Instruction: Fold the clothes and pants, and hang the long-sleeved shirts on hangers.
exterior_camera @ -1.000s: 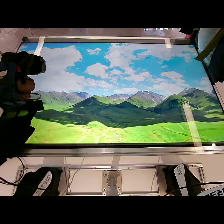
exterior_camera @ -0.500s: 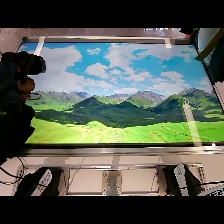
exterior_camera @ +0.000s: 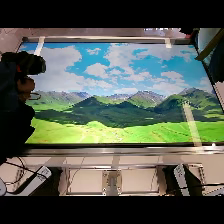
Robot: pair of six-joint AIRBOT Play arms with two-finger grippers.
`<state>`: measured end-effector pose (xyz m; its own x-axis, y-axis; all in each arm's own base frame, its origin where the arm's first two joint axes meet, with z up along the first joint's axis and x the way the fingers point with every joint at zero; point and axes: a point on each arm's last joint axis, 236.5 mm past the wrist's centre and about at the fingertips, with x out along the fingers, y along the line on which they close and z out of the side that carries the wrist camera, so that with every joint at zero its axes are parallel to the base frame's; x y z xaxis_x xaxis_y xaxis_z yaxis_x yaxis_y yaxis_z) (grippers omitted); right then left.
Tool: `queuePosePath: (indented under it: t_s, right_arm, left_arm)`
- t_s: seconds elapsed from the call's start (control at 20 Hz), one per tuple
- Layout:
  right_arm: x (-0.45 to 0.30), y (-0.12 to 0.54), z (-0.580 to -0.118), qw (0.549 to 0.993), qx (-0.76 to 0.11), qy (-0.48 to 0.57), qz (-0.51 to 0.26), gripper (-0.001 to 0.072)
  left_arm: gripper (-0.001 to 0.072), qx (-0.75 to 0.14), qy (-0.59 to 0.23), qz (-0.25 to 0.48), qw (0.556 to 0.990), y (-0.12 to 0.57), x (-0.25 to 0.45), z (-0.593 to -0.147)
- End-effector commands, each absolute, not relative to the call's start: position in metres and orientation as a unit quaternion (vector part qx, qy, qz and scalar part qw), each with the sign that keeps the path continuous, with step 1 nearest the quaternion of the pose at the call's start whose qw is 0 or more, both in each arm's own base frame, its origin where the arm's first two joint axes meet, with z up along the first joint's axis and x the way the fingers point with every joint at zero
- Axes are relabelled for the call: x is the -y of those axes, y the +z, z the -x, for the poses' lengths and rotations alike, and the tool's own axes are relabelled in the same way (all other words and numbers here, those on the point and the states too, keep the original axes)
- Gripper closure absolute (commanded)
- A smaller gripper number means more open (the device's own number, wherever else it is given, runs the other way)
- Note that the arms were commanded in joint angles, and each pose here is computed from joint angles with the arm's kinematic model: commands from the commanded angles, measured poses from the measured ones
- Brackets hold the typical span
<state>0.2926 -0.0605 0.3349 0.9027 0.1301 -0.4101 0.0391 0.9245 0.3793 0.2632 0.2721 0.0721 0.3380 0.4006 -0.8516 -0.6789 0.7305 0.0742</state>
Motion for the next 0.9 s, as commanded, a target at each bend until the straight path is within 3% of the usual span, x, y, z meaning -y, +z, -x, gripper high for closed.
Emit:
queuePosePath:
  t_s: [0.0, 0.15, 0.3, 0.5, 0.55, 0.6, 0.65, 0.75, 0.85]
  right_arm:
    - [0.037, 0.332, -0.296, 0.953, -0.232, 0.062, -0.183, 0.032]
    - [0.026, 0.332, -0.297, 0.952, -0.237, 0.079, -0.178, 0.032]
    - [0.025, 0.332, -0.297, 0.952, -0.237, 0.08, -0.177, 0.032]
    - [0.025, 0.332, -0.297, 0.95, -0.238, 0.079, -0.188, 0.0322]
    - [0.025, 0.332, -0.297, 0.949, -0.238, 0.078, -0.19, 0.0322]
    - [0.025, 0.332, -0.297, 0.949, -0.237, 0.078, -0.19, 0.0322]
    - [0.025, 0.333, -0.297, 0.95, -0.236, 0.078, -0.191, 0.0322]
    - [0.025, 0.335, -0.298, 0.951, -0.232, 0.078, -0.191, 0.0322]
    - [0.027, 0.338, -0.3, 0.953, -0.224, 0.074, -0.191, 0.0322]
  left_arm:
    - [-0.0013, -0.482, 0.314, 0.178, 0.798, 0.077, -0.286, -0.273]
    - [-0.0011, -0.479, 0.32, 0.172, 0.799, 0.088, -0.309, -0.271]
    - [-0.0011, -0.552, 0.217, 0.199, 0.78, 0.039, -0.279, -0.278]
    - [0.0008, -0.596, 0.187, 0.228, 0.747, 0.001, -0.268, -0.278]
    - [0.0169, -0.595, 0.186, 0.226, 0.749, 0.002, -0.268, -0.279]
    - [0.0582, -0.591, 0.188, 0.223, 0.752, 0.006, -0.268, -0.28]
    - [0.0688, -0.577, 0.182, 0.228, 0.763, 0.015, -0.265, -0.287]
    - [0.0689, -0.506, 0.144, 0.271, 0.806, 0.056, -0.242, -0.321]
    - [0.0689, -0.367, 0.05, 0.351, 0.86, 0.14, -0.195, -0.374]
